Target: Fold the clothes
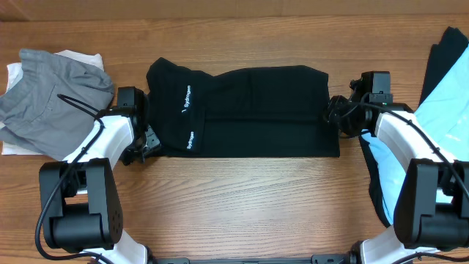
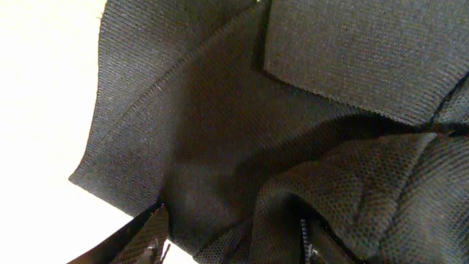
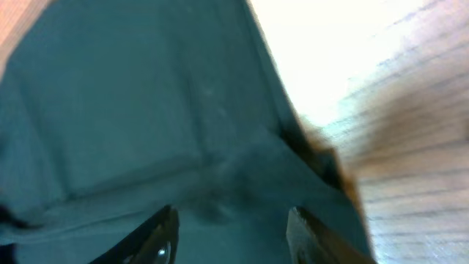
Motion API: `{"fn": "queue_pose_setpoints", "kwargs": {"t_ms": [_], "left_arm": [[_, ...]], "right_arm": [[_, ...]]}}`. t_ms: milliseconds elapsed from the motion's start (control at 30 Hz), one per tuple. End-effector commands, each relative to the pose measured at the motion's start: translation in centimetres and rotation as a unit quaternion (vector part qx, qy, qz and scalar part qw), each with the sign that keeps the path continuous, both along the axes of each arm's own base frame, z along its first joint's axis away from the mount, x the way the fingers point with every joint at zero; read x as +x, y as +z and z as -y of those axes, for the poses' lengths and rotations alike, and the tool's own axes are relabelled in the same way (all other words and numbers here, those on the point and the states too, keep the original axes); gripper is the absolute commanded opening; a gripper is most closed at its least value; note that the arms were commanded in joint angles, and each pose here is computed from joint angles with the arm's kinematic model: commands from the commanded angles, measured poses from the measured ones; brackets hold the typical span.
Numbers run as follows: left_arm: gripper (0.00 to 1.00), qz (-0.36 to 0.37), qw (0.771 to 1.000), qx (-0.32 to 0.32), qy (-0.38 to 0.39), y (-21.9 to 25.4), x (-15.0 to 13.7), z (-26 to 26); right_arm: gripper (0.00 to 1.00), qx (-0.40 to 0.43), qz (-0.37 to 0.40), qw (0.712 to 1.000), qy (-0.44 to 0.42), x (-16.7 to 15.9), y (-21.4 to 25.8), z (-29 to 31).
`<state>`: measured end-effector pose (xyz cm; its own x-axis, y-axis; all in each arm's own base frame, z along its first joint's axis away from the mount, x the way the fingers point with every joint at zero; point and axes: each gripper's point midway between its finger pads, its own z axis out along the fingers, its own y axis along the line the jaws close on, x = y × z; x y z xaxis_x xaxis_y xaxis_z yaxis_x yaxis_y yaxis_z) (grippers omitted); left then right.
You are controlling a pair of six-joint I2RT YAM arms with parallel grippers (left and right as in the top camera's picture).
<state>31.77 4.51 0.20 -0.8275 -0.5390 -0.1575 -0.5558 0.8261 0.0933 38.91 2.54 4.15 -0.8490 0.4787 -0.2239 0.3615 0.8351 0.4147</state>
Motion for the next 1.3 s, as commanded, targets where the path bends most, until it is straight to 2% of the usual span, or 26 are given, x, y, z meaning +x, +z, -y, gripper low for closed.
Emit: {"fn": "queue_pose_setpoints", "kwargs": {"t_ms": [0, 33, 167, 433, 500, 533, 600, 633, 667, 833, 900, 1033, 1200, 1267], "left_arm": [[0.61, -0.024, 1.0, -0.004, 0.007, -0.5, -1.5, -0.1], [0.61, -0.025, 1.0, -0.004, 0.007, -0.5, -1.6, -0.1], [0.61, -0.03, 1.0, -0.004, 0.007, -0.5, -1.8, -0.1], [0.62, -0.043, 0.999, -0.005, 0.007, -0.5, -2.5, -0.1], [0.62, -0.046, 0.999, -0.005, 0.007, -0.5, -2.6, -0.1], [0.62, -0.047, 0.999, -0.005, 0.007, -0.5, -2.6, -0.1], [0.62, -0.051, 0.999, -0.005, 0.007, -0.5, -2.8, -0.1], [0.61, -0.054, 0.999, -0.005, 0.007, -0.5, -3.0, -0.1], [0.59, -0.06, 0.998, -0.003, 0.007, -0.5, -3.3, -0.1], [0.59, -0.096, 0.995, -0.003, 0.007, -0.3, -5.0, -0.1], [0.59, -0.138, 0.99, -0.007, 0.007, 0.0, -7.0, 0.1], [0.58, -0.174, 0.985, -0.01, 0.007, 0.4, -8.8, 0.3], [0.57, -0.142, 0.989, -0.042, -0.021, 1.7, -7.6, 1.3], [0.61, -0.105, 0.993, -0.04, -0.031, 3.3, -6.1, 1.2]], "right_arm": [[0.55, -0.063, -0.046, 0.997, -0.025, -2.1, -0.1, 2.3], [0.55, -0.089, -0.081, 0.992, -0.034, -3.7, -0.7, 3.2], [0.56, -0.113, -0.141, 0.983, -0.037, -6.8, -1.8, 4.0], [0.54, -0.063, -0.161, 0.985, -0.021, -8.6, -3.3, 2.0], [0.47, -0.054, -0.168, 0.984, -0.019, -9.2, -3.6, 1.7], [0.4, -0.054, -0.172, 0.983, -0.019, -9.4, -3.6, 1.7], [0.14, -0.055, -0.178, 0.982, -0.018, -9.7, -3.7, 1.7], [0.06, -0.057, -0.181, 0.982, -0.018, -9.8, -3.7, 1.8], [0.04, -0.065, -0.189, 0.98, -0.02, -10.2, -3.7, 2.1], [0.04, -0.119, -0.243, 0.959, -0.082, -12.7, -3.9, 4.9], [0.04, -0.132, -0.262, 0.952, -0.085, -13.7, -3.8, 5.4], [0.04, -0.131, -0.278, 0.948, -0.087, -14.4, -3.7, 5.3], [0.04, -0.125, -0.257, 0.954, -0.091, -13.8, -2.9, 5.2], [0.06, -0.125, -0.227, 0.961, -0.094, -12.8, -1.6, 5.2]]}}
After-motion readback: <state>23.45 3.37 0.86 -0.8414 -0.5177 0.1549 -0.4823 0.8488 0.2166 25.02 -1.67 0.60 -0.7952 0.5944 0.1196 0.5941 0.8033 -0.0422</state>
